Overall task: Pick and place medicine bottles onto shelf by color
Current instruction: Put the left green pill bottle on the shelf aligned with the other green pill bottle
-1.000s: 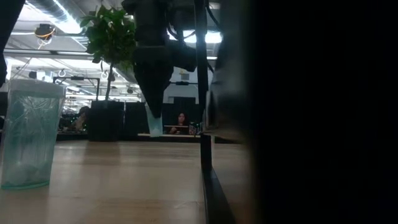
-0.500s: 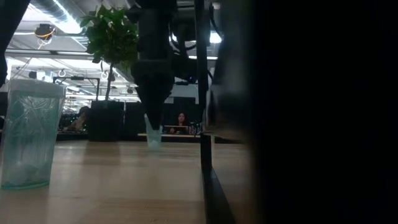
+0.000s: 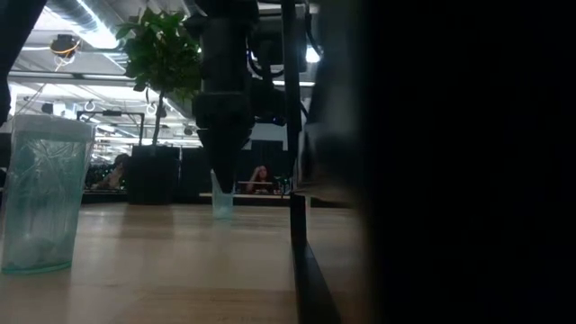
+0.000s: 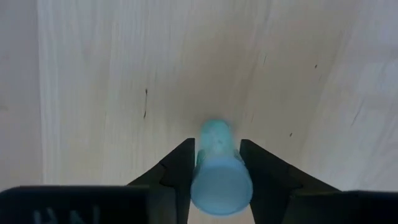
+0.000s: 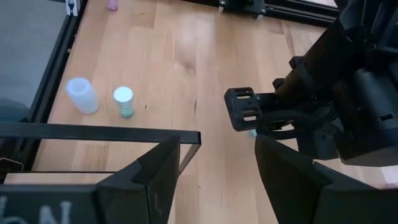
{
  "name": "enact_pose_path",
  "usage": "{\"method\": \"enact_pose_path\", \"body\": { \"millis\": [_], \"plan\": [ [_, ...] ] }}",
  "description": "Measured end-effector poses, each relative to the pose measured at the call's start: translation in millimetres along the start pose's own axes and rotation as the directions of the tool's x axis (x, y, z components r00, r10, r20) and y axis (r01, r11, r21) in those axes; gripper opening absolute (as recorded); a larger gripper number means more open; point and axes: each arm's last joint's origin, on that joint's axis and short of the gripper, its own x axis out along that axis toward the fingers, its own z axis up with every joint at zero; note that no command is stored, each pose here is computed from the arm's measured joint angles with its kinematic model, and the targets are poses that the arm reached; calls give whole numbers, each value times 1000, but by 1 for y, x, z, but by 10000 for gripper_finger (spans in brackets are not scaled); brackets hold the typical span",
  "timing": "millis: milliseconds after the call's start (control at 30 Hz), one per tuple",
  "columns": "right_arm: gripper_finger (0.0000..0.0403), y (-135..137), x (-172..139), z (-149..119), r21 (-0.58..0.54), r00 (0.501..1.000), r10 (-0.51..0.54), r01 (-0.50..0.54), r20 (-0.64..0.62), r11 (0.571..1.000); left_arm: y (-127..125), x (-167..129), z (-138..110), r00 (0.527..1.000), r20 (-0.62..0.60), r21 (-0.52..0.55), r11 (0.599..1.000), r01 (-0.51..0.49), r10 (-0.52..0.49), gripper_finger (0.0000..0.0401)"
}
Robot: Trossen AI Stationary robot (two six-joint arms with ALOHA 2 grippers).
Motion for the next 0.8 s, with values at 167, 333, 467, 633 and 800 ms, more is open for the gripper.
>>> {"method": "enact_pose_path", "body": {
  "millis": [167, 333, 467, 633, 800],
  "plan": [
    [210, 0, 0, 0, 1, 1000, 1, -1, 2, 1000, 0, 2, -1, 1000, -11, 1, 1000, -1, 1, 161],
    [210, 0, 0, 0, 1, 1000, 1, -1, 2, 1000, 0, 2, -1, 1000, -12, 1, 1000, -1, 1, 202],
    [210, 0, 0, 0, 3, 1000, 1, -1, 4, 1000, 0, 2, -1, 1000, -12, 1, 1000, -1, 1, 237],
    [210, 0, 0, 1, 3, 1000, 2, -2, 6, 1000, 0, -3, -2, 1000, -7, 1, 1000, -1, 1, 267],
    [210, 0, 0, 1, 5, 1000, 3, -3, 8, 1000, 2, -18, -4, 1000, 24, -1, 1000, 4, -4, 268]
  ]
}}
